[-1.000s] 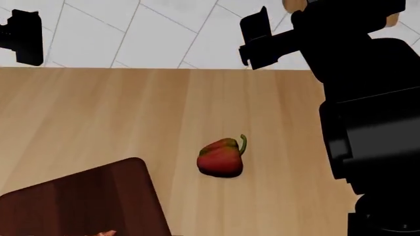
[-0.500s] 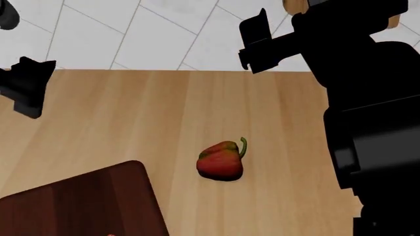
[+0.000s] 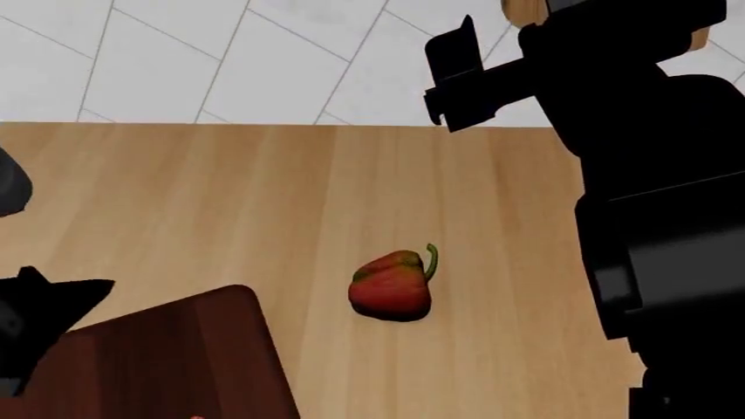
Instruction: Clear the non-vegetable object off the cutting board and place the vegetables onto it.
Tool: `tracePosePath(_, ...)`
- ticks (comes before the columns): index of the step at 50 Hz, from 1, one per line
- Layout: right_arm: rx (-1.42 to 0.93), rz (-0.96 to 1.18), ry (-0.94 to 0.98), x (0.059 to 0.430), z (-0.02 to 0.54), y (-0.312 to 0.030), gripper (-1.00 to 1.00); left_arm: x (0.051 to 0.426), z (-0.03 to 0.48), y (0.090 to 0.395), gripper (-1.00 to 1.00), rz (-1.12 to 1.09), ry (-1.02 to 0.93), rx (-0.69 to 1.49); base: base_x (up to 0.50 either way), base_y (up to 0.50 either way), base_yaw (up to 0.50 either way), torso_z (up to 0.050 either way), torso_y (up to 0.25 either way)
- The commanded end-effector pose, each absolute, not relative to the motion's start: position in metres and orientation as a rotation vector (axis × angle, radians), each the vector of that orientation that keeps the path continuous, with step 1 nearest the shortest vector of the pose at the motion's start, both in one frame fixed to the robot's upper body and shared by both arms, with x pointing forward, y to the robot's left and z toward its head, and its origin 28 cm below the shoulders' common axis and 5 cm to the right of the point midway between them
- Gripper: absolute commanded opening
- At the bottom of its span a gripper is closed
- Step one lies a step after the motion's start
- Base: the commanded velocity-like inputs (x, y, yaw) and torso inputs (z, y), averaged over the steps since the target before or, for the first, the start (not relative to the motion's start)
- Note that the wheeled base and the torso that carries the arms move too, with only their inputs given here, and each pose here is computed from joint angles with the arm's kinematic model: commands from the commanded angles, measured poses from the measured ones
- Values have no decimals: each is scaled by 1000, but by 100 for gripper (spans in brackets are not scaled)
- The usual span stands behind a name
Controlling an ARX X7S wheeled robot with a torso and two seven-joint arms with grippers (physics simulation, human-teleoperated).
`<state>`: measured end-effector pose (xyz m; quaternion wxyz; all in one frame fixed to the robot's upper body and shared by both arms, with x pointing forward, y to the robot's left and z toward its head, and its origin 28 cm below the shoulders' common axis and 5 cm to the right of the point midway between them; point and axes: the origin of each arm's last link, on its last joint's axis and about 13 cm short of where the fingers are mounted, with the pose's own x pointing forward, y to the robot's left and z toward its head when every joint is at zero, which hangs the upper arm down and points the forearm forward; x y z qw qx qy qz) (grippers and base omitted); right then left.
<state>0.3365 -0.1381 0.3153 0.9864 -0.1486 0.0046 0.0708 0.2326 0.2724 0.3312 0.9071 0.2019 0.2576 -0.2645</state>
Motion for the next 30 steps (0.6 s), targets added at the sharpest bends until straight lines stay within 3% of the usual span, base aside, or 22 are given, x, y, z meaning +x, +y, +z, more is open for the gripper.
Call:
tracePosePath(1, -275, 158, 1, 336, 316, -137, 100, 217, 334, 264, 100, -720, 585, 422, 0, 0, 0, 0, 0)
tracePosePath(30, -270, 149, 25, 337, 306, -140, 100, 229, 296, 245, 100, -770, 669, 549, 0, 0, 0, 0, 0)
